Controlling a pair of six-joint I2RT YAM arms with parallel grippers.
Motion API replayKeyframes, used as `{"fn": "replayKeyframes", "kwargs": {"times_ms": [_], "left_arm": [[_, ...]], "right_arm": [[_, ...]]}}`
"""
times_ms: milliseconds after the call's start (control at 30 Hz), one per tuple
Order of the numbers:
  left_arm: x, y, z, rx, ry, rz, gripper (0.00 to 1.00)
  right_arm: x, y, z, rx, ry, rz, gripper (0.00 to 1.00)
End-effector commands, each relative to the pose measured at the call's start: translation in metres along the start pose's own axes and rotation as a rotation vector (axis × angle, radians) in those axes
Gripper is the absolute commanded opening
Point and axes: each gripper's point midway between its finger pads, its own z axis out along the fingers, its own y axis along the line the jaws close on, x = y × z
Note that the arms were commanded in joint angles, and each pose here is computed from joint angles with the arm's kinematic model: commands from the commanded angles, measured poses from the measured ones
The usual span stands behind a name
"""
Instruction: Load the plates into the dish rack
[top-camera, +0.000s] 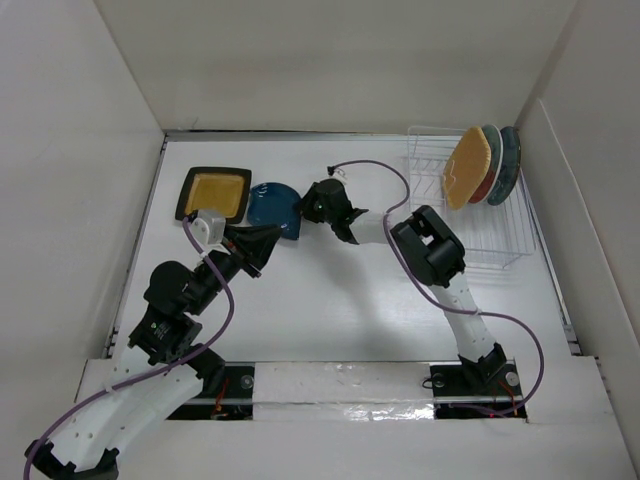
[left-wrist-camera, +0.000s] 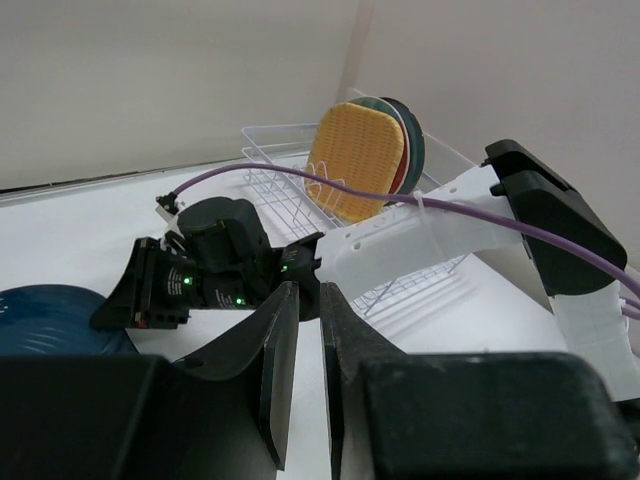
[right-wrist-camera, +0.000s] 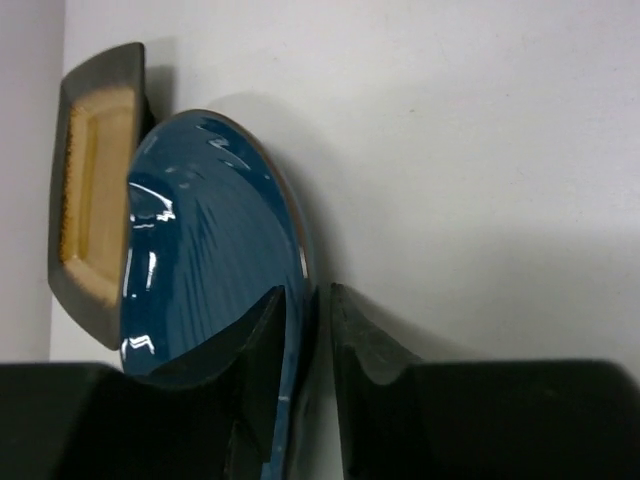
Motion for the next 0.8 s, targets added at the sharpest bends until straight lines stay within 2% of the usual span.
{"fn": "replayKeyframes", "kwargs": {"times_ms": [0,67,100,133,200,333,367,467,533,600,633,667,733,767], "left_arm": [[-0.019,-0.008,-0.002,0.025,-0.063,0.009,0.12],[-0.018,-0.007,-0.001,0.024,-0.06,0.009,0.12],[-0.019,-0.008,-0.002,0.027,-0.061,0.009,0.12],[-0.019,-0.009,-0.002,0.029,-0.062,0.01,0.12],[-0.02,-0.008,-0.002,0.027,-0.064,0.01,0.12],[-0.018,-0.007,-0.001,0.025,-0.058,0.009,0.12],[-0.017,-0.008,-0.001,0.027,-0.054,0.009,0.12],[-0.019,-0.008,-0.002,0.024,-0.062,0.009,0.12],[-0.019,-0.006,-0.002,0.016,-0.064,0.011,0.12],[-0.019,-0.007,-0.002,0.021,-0.063,0.011,0.12],[-0.02,-0.008,-0.002,0.024,-0.065,0.011,0.12],[-0.02,-0.008,-0.003,0.027,-0.065,0.01,0.12],[-0.023,-0.01,-0.004,0.032,-0.074,0.009,0.12],[-0.023,-0.01,-0.005,0.032,-0.077,0.011,0.12]], "right_arm": [[-0.007,0.004,0.007,-0.011,0.002,0.038,0.2],[-0.011,0.002,0.006,-0.009,-0.001,0.046,0.13],[-0.011,0.002,0.005,-0.022,-0.005,0.047,0.04],[-0.018,0.009,-0.001,-0.039,-0.023,0.048,0.0],[-0.017,0.011,-0.009,-0.051,-0.05,0.038,0.0],[-0.045,0.039,-0.035,-0.097,-0.139,0.017,0.0],[-0.068,0.055,-0.048,-0.113,-0.196,-0.004,0.0],[-0.093,0.074,-0.073,-0.108,-0.29,-0.078,0.0],[-0.131,0.097,-0.107,-0.116,-0.39,-0.116,0.0],[-0.16,0.093,-0.134,-0.042,-0.497,-0.219,0.0],[-0.189,0.103,-0.161,-0.025,-0.567,-0.242,0.0],[-0.215,0.09,-0.178,0.08,-0.64,-0.315,0.0],[-0.248,0.086,-0.212,0.176,-0.717,-0.389,0.0],[-0.268,0.069,-0.228,0.298,-0.76,-0.469,0.0]]}}
